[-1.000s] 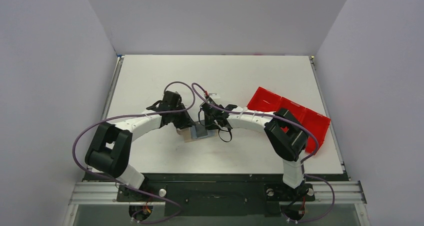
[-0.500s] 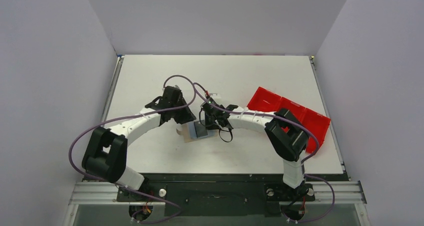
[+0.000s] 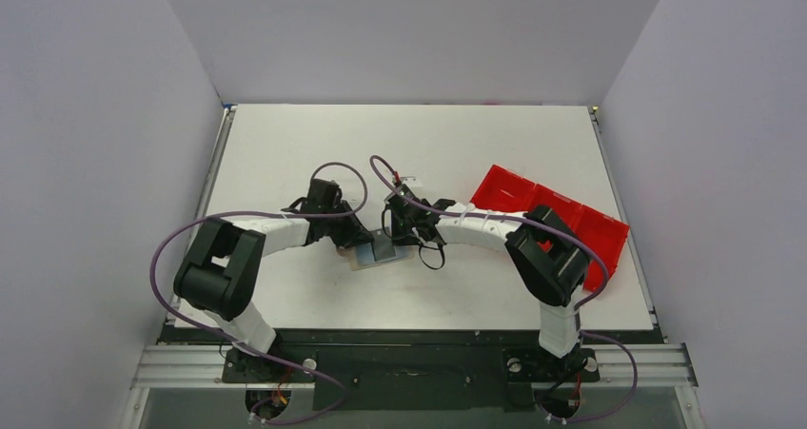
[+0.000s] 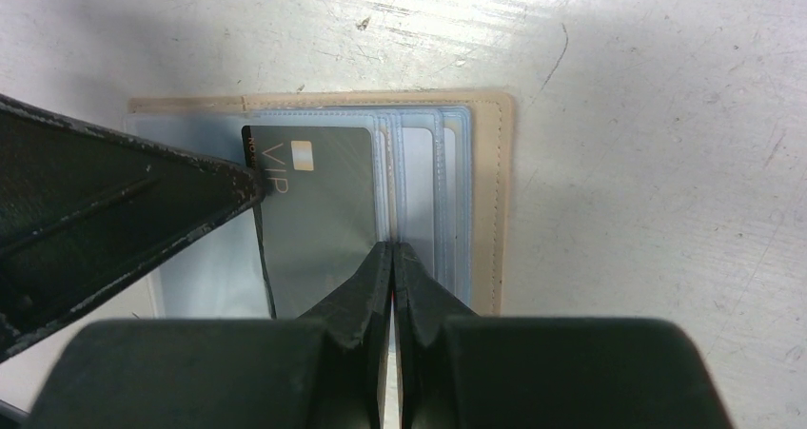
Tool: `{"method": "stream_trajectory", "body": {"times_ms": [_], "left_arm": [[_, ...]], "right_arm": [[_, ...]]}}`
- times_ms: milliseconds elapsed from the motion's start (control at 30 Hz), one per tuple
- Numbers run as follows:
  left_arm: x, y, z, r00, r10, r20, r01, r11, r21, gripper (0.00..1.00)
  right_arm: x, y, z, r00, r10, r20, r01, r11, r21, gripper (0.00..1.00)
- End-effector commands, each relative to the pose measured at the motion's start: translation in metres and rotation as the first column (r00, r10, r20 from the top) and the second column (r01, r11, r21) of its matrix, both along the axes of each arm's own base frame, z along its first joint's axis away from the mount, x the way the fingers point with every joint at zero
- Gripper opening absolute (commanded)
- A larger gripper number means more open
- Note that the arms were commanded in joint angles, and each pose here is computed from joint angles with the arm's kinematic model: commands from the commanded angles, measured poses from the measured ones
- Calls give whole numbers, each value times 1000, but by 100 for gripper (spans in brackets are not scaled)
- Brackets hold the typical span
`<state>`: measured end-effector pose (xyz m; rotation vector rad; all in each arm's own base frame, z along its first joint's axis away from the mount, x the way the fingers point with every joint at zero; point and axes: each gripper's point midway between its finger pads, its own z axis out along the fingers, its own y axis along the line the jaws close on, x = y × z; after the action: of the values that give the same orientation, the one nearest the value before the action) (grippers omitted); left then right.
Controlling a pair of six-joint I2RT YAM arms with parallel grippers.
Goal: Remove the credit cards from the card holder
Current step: Remove the credit card from the card holder.
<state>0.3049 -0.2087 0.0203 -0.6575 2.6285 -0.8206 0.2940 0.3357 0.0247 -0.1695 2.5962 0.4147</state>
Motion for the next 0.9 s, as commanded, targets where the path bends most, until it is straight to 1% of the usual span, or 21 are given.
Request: {"method": "stream_trajectory", "body": {"times_ms": [0,100,333,500,667,867], "left_arm": [[12,7,-9,999,18,44,-18,1000,-6,17],[16,6,-10,998,14,59,-13,1000,-21,17],[15,6,-21,999,11,44,-10,1000,-19,17],[10,3,-22,999,11,47,-9,998,-56,16],[10,-3,-15,997,10,70,-2,993,-116,9],[10,-10,-1,994,2,107,17,984,-177,6]], "right_arm": [[-17,-43,-39,996,-33,-83,19,986,-163,0],[-18,-43,-41,996,-30,-87,15,986,-167,0],[-17,-43,-43,995,-27,-94,10,985,-174,0],[-18,-44,-46,995,-25,-100,6,984,-181,0],[-18,-44,-49,994,-24,-103,4,983,-186,0],[-18,-45,-51,995,-25,-101,5,981,-194,0]]}}
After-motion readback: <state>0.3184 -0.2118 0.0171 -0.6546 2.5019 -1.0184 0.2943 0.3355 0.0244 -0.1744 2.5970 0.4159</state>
